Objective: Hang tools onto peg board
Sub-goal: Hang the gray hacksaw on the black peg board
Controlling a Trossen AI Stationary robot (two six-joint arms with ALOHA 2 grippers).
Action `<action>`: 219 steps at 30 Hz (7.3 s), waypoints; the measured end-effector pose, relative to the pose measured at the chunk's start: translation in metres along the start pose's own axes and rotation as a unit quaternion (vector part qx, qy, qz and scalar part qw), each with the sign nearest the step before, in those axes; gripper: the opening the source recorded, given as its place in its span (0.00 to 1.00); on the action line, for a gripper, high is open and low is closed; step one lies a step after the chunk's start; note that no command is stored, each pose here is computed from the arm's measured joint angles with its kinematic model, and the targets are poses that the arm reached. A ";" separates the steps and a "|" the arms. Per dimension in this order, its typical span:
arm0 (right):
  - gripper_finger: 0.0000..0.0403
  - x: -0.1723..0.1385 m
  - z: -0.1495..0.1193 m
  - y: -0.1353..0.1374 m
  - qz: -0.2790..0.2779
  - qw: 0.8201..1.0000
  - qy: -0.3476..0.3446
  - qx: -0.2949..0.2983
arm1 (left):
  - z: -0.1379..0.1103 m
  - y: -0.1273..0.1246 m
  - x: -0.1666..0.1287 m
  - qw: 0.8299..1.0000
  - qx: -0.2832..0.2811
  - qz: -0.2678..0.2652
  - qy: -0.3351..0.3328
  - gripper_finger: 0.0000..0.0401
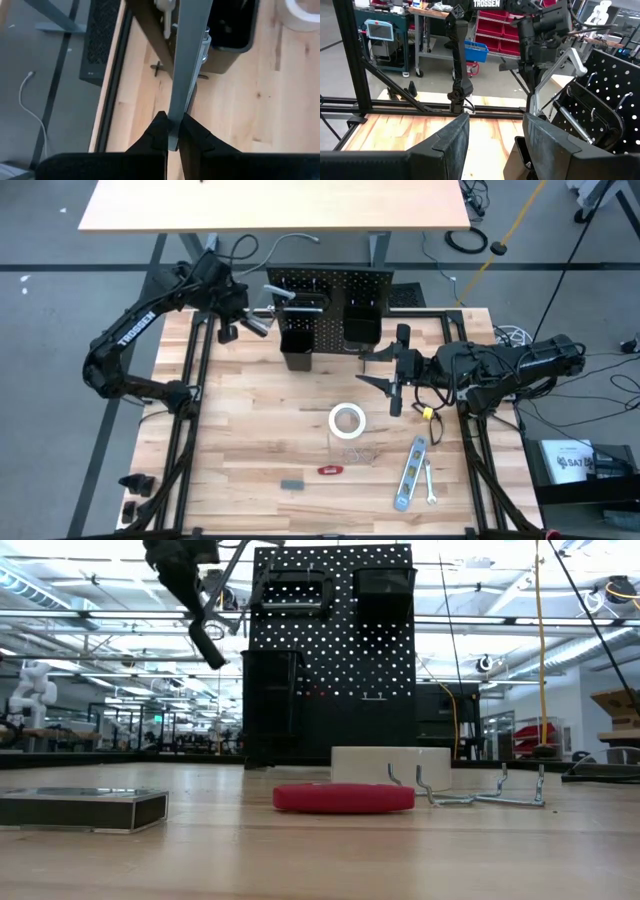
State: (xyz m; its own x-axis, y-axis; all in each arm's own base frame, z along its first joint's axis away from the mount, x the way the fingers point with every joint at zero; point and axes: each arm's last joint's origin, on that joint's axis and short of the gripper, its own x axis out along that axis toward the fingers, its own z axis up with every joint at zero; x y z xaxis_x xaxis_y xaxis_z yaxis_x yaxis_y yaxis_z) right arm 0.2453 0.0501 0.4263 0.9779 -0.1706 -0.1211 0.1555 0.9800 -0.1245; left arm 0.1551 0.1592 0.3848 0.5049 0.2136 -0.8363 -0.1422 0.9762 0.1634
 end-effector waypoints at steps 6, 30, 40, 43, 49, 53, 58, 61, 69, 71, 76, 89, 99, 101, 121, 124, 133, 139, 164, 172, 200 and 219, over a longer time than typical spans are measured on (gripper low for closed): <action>0.45 0.000 0.000 0.000 0.000 1.000 0.000 0.000 | 0.018 0.001 -0.010 0.999 0.004 -0.026 0.024 0.04; 0.45 0.033 -0.009 -0.012 -0.046 0.999 0.003 -0.018 | 0.079 -0.069 -0.024 0.995 0.065 -0.052 0.062 0.04; 0.45 0.035 0.014 -0.020 -0.056 0.998 -0.029 0.018 | 0.088 -0.109 -0.025 0.993 0.080 -0.063 0.061 0.04; 0.45 0.043 0.016 -0.020 -0.056 0.998 -0.012 0.018 | 0.091 -0.116 -0.023 0.992 0.083 -0.069 0.065 0.04; 0.45 0.064 0.021 -0.018 -0.051 0.998 0.004 0.028 | 0.098 -0.123 -0.009 0.990 0.094 -0.061 0.086 0.04; 0.45 0.072 0.024 -0.017 -0.051 0.998 0.020 0.039 | 0.100 -0.123 -0.004 0.990 0.096 -0.055 0.093 0.04; 0.45 0.087 0.018 -0.012 -0.050 0.997 0.045 0.048 | 0.100 -0.123 -0.003 0.989 0.096 -0.055 0.093 0.04; 0.44 0.091 0.018 -0.012 -0.052 0.996 0.044 0.055 | 0.100 -0.123 -0.003 0.990 0.096 -0.055 0.092 0.04; 0.28 0.087 0.021 -0.014 -0.056 0.996 0.036 0.062 | 0.101 -0.123 -0.003 0.990 0.094 -0.055 0.087 0.04; 0.22 0.087 0.019 -0.014 -0.056 0.996 0.043 0.060 | 0.101 -0.124 -0.003 0.990 0.094 -0.062 0.085 0.04; 0.04 0.086 0.017 -0.014 -0.054 0.995 0.053 0.058 | 0.102 -0.124 -0.003 0.990 0.094 -0.063 0.081 0.04; 0.04 0.083 0.011 -0.008 -0.048 0.995 0.087 0.028 | 0.102 -0.124 -0.003 0.988 0.109 -0.073 0.076 0.28; 0.04 0.064 0.016 0.008 -0.061 0.995 0.074 0.007 | 0.088 -0.110 -0.053 0.990 0.103 -0.080 -0.056 0.44; 0.04 0.058 0.013 0.008 -0.068 0.996 0.061 0.010 | 0.083 -0.107 -0.072 0.985 0.098 -0.091 -0.111 0.44; 0.04 0.027 -0.061 -0.028 -0.004 0.962 -0.262 0.073 | 0.036 -0.098 -0.100 0.942 0.083 -0.042 -0.322 0.44; 0.04 0.028 -0.062 -0.032 -0.012 0.962 -0.263 0.073 | 0.023 -0.093 -0.090 0.939 0.067 -0.030 -0.337 0.44; 0.04 0.032 -0.062 -0.053 -0.028 0.956 -0.279 0.080 | 0.015 -0.070 -0.061 0.923 0.043 -0.047 -0.380 0.44; 0.04 0.038 -0.066 -0.061 -0.021 0.956 -0.281 0.081 | -0.001 -0.043 -0.047 0.903 0.021 -0.106 -0.415 0.44; 0.04 0.062 -0.082 -0.088 -0.028 0.949 -0.301 0.086 | -0.005 -0.022 -0.016 0.873 0.022 -0.175 -0.455 0.18; 0.04 0.062 -0.083 -0.093 -0.040 0.952 -0.294 0.073 | -0.004 -0.021 -0.017 0.873 0.026 -0.155 -0.461 0.17; 0.44 0.046 -0.080 -0.098 -0.078 0.965 -0.237 0.075 | -0.011 -0.006 -0.034 0.870 0.014 -0.136 -0.474 0.17; 0.45 0.014 -0.070 -0.094 -0.066 0.975 -0.194 0.084 | -0.032 0.042 -0.004 0.868 -0.056 -0.210 -0.446 0.17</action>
State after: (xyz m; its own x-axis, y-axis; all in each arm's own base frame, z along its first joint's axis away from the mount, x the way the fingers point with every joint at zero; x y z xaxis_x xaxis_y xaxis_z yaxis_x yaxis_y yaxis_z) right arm 0.2344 -0.0518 0.3678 0.9224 -0.2759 0.2705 0.2716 0.9609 0.0539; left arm 0.1202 0.1978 0.3783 0.9836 -0.1690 -0.0635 0.1579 0.9758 -0.1516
